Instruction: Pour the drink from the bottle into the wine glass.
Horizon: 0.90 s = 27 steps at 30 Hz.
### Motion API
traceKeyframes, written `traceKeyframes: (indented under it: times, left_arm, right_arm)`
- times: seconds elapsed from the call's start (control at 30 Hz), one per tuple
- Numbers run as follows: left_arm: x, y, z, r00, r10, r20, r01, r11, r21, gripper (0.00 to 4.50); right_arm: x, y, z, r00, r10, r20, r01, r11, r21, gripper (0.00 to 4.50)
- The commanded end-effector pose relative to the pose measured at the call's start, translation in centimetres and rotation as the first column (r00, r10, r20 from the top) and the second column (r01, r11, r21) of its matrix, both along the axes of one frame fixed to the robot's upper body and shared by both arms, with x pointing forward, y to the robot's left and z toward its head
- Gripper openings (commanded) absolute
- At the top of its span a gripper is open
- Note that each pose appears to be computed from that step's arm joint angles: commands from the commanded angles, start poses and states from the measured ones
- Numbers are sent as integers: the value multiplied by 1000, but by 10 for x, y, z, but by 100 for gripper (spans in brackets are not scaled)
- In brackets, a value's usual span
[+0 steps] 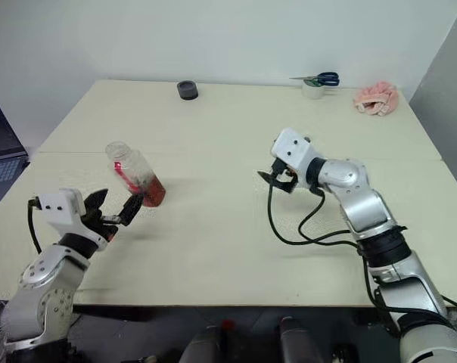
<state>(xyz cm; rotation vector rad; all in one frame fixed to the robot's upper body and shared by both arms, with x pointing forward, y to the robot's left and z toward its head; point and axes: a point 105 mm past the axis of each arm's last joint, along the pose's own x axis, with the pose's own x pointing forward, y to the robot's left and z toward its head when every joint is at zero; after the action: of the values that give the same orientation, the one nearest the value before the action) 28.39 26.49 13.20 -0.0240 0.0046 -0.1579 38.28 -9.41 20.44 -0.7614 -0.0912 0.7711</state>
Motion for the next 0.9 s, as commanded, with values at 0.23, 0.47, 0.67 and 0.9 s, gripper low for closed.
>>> traceKeyframes:
  times: [0.23,0.47,0.67,0.9]
  left_arm:
    - [-21,-68,-14,945,-319,-71,316,947,-55,448]
    - [-2,-115,-4,884,-468,-22,467,884,-28,448]
    - [7,-123,7,875,-484,13,484,875,-9,448]
    - [8,-123,11,878,-477,25,478,879,0,448]
  right_arm:
    - [-8,-59,-21,962,-209,178,245,946,-213,450]
    - [13,-91,-29,836,-428,343,513,832,-213,450]
    - [27,-84,-34,816,-388,428,528,802,-278,450]
    - [37,-87,-42,807,-394,439,550,773,-316,450]
